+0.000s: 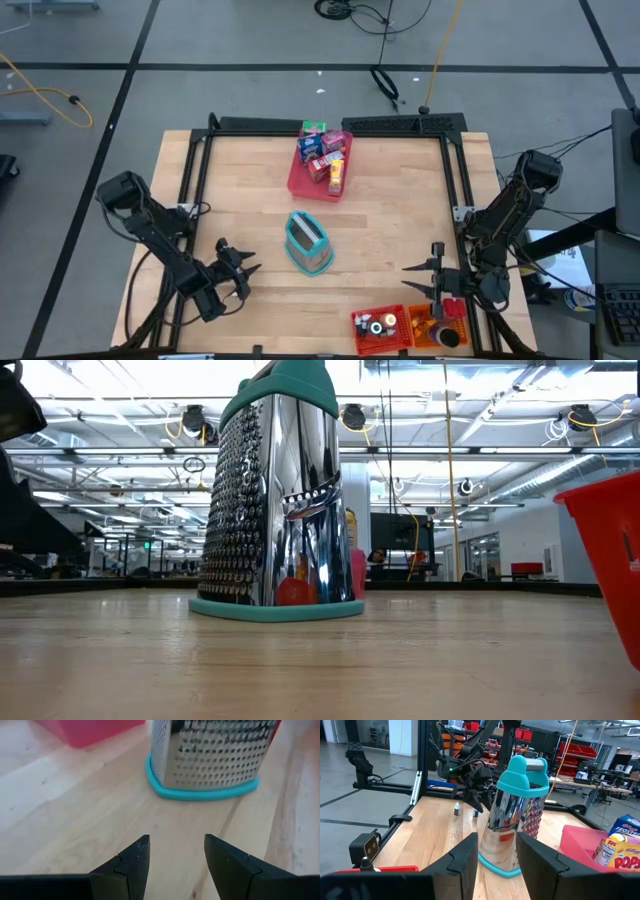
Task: Pick & Place Kitchen Items
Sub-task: Put the blue food coloring bottle into the red bin
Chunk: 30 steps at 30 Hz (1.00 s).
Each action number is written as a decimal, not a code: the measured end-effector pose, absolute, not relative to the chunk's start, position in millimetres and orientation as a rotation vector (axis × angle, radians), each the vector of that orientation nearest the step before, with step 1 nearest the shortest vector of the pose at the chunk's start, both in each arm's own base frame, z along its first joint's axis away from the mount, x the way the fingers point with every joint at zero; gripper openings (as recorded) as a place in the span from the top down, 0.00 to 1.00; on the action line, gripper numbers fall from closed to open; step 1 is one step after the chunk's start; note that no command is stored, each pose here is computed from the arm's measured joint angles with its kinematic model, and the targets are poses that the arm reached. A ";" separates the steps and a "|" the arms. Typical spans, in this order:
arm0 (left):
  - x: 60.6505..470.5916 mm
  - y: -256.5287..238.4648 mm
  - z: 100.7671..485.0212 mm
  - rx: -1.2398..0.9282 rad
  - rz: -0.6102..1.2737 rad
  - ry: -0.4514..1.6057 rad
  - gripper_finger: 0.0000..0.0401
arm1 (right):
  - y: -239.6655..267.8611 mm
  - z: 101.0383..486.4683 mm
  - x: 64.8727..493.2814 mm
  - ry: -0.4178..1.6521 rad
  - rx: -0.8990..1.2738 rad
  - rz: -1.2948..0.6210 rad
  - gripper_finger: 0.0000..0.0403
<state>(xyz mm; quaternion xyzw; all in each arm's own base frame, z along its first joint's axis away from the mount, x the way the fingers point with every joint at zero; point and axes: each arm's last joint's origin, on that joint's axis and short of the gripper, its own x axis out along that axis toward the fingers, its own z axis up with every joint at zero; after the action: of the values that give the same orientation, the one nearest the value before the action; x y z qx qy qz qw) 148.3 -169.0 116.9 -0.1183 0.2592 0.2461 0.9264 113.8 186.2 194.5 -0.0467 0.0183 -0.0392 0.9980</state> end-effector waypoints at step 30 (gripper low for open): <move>132.7 -178.0 75.5 -0.249 0.553 0.617 0.79 | 186.2 194.4 113.8 0.036 -0.072 -0.078 0.69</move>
<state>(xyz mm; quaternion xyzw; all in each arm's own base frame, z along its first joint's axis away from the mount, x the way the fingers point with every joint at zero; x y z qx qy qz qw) 132.7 -178.0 75.5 -0.1206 0.2992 0.2682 0.9078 113.8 186.2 194.4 -0.0360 0.0180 -0.0392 0.9984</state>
